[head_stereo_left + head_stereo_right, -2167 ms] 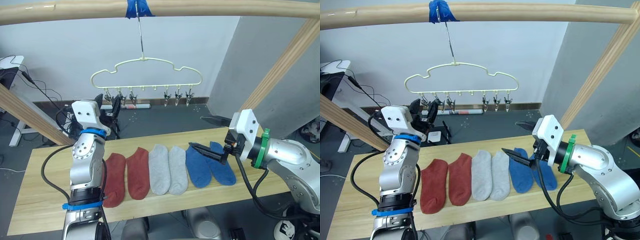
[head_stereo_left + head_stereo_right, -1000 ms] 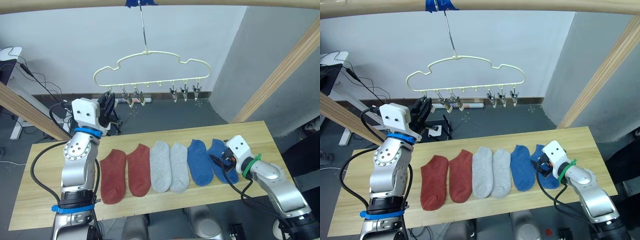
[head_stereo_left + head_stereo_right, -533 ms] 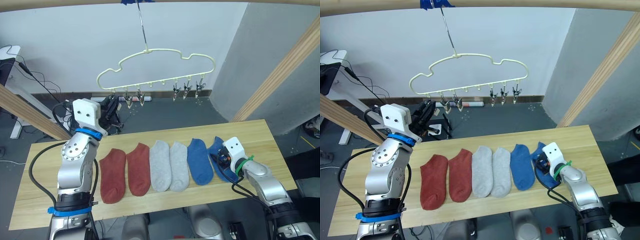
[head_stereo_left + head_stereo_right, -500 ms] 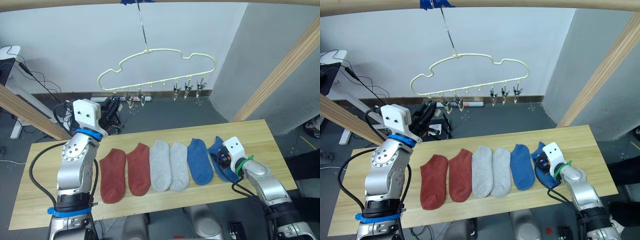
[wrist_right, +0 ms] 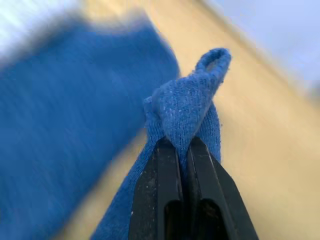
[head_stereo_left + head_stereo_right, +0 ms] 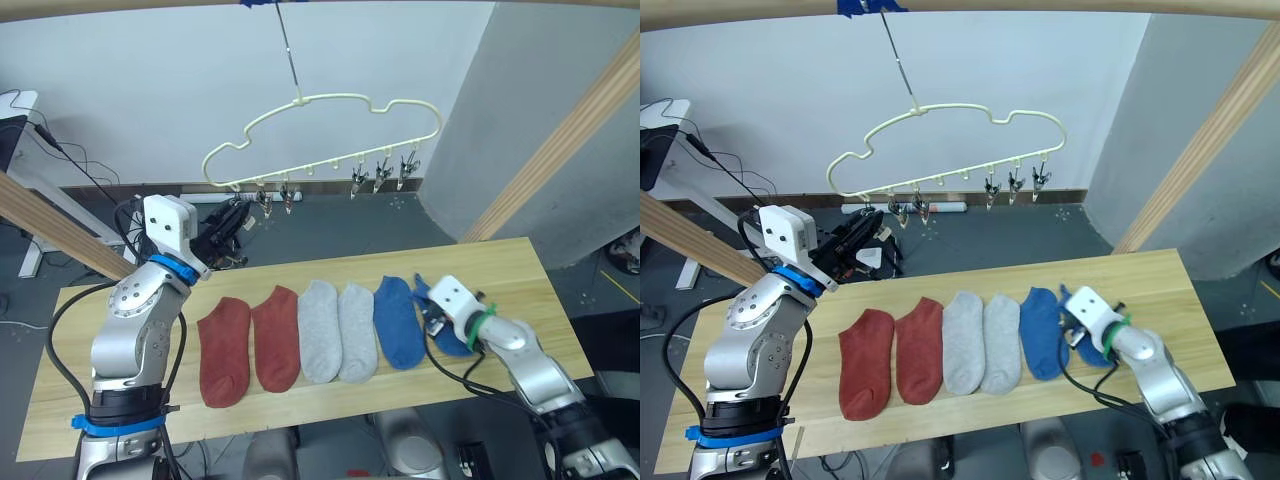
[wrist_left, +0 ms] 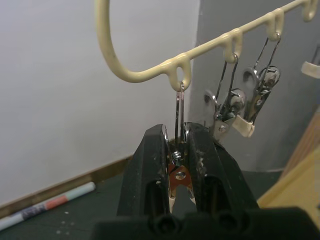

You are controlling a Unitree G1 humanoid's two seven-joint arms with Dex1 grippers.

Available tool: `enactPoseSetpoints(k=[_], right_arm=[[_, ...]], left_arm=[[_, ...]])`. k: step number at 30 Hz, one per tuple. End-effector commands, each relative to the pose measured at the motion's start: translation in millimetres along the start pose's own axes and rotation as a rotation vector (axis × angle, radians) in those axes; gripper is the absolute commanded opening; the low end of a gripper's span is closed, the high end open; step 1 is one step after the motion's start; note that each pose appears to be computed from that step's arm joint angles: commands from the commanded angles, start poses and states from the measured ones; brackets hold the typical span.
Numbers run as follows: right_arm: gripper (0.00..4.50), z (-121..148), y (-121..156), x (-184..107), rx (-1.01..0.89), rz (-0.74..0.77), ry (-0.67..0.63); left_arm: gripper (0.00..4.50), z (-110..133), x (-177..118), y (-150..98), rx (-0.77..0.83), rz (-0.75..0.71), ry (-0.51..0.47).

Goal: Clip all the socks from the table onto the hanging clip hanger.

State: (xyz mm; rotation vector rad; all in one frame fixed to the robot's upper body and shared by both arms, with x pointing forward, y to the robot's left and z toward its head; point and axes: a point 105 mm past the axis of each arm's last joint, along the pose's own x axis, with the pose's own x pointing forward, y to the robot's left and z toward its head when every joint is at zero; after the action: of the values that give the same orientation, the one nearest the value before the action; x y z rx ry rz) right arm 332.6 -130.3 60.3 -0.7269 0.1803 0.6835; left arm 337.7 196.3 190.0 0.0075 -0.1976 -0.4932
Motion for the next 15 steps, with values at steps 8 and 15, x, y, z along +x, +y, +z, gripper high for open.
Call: enactPoseSetpoints(k=[8,15], right_arm=[[0.0,139,40,42,-0.351,0.178,-0.351],[0.0,177,57,68,-0.365,0.209,-0.409]], left_arm=[[0.24,22,-2,-3,-0.072,-0.044,-0.009],[0.24,23,-2,-4,-0.1,-0.051,0.007]])
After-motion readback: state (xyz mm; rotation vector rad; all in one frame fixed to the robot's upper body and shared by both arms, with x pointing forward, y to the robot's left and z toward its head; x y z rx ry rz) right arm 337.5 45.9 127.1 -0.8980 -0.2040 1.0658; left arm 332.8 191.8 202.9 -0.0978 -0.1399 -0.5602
